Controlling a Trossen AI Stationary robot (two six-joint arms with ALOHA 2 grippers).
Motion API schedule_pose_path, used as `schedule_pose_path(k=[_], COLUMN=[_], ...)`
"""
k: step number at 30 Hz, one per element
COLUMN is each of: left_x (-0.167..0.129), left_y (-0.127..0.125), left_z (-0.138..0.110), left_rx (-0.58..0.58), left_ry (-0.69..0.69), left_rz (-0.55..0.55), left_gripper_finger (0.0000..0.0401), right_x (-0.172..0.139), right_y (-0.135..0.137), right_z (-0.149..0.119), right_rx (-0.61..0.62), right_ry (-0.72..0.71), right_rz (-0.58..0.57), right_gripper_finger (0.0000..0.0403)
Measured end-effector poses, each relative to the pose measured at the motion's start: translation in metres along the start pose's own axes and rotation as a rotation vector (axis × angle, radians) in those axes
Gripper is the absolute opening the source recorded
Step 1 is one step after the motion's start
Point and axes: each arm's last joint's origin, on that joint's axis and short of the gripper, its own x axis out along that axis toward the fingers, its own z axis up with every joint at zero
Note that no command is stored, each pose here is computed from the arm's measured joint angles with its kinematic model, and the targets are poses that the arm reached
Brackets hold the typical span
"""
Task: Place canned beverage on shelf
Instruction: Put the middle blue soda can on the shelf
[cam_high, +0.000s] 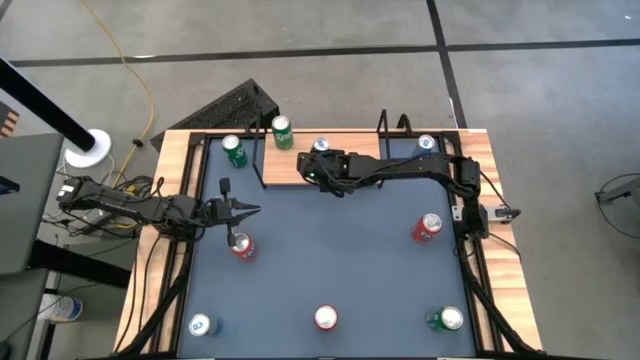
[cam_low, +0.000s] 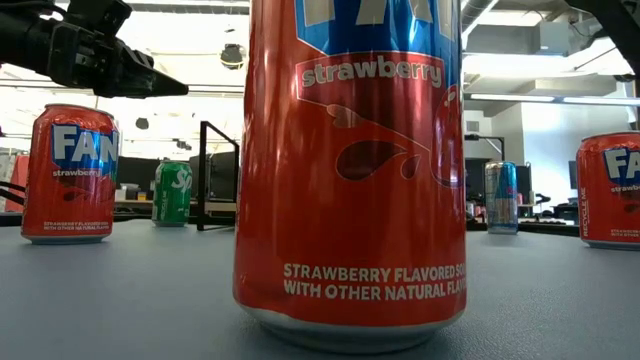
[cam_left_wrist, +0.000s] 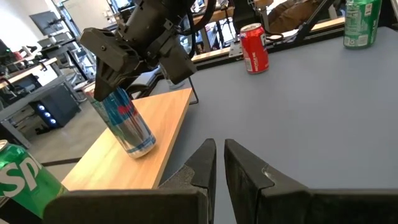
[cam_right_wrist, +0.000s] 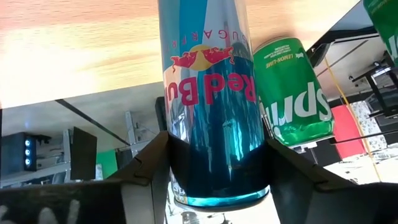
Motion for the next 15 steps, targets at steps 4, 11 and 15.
schedule_pose_path(k=[4,11,15], left_x=[0.0000,0.0000,0.0000], left_y=[0.0000,0.0000,0.0000], left_z=[0.0000,0.0000,0.0000], left_rx=[0.000,0.000,0.000], left_ry=[0.000,0.000,0.000], left_rz=[0.000,0.000,0.000], left_gripper_finger=[0.0023,0.0023,0.0023], right_x=[-0.0027,-0.0048,-0.0052], right_y=[-0.0014,-0.0031,-0.0032], right_z=[0.0023,0.0045,0.0048], right_rx=[-0.003,0.004,0.045], right_ry=[-0.006,-0.028,-0.030], right_rz=[-0.009,-0.028,-0.028], right_gripper_finger=[0.0211,0.0212,0.0212])
